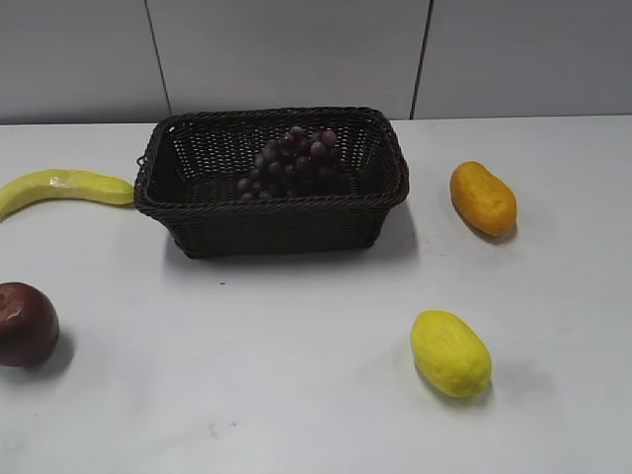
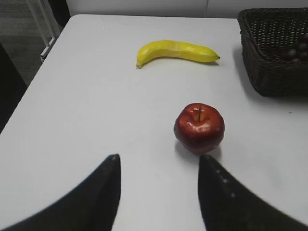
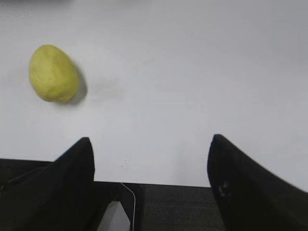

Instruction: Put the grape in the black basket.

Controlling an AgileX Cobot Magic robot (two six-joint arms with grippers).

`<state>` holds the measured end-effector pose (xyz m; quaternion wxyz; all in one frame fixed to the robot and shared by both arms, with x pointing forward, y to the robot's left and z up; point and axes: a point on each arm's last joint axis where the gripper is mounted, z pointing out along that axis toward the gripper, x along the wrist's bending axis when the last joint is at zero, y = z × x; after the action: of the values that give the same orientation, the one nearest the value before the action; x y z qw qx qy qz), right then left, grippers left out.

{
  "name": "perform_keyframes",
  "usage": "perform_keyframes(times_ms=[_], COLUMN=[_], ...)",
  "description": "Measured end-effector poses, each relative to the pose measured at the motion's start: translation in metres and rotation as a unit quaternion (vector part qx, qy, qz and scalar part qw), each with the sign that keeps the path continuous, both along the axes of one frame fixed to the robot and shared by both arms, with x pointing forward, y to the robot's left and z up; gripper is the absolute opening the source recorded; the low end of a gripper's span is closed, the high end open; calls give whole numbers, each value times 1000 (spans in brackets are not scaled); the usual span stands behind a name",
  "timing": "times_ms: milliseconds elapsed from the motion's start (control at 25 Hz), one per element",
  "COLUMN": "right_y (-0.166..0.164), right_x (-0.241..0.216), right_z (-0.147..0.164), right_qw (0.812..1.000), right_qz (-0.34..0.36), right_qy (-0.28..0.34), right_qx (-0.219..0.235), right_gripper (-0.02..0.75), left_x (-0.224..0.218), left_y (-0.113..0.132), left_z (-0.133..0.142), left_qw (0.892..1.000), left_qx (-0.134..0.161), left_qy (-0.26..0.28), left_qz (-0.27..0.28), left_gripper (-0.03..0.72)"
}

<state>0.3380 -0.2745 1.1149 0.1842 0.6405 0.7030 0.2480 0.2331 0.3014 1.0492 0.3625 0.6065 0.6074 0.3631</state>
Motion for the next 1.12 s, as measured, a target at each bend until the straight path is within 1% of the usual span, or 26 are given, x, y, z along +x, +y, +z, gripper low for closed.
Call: perform_keyframes(times_ms=[120,240,400,560,800,960,1120], right_y=[-13,-20,-25,-26,-20,-16,-16], right_x=[-15,-32,-52,-66,-78,-85,-93], right_z=[-4,-12,-25,-40,-56,-60,-62], right_qw=[999,996,992,990,987,982,978], right_qz=[-49,-73,-71,-60,-36,-32,-31], right_qy=[-24,-57,-100,-123,-154,-184,-206], right_qx=[3,7,-8,-20,-6,3,2], right_gripper=[554,554,554,554,554,554,554], left_x=[0,0,0,0,0,0,0], left_y=[0,0,0,0,0,0,0], left_z=[0,0,0,0,0,0,0], left_qw=[1000,1000,1000,1000,1000,1000,1000], left_qx=[0,0,0,0,0,0,0], left_qy=[0,0,0,0,0,0,0], left_qz=[0,0,0,0,0,0,0], left_gripper=[489,489,489,489,489,489,489])
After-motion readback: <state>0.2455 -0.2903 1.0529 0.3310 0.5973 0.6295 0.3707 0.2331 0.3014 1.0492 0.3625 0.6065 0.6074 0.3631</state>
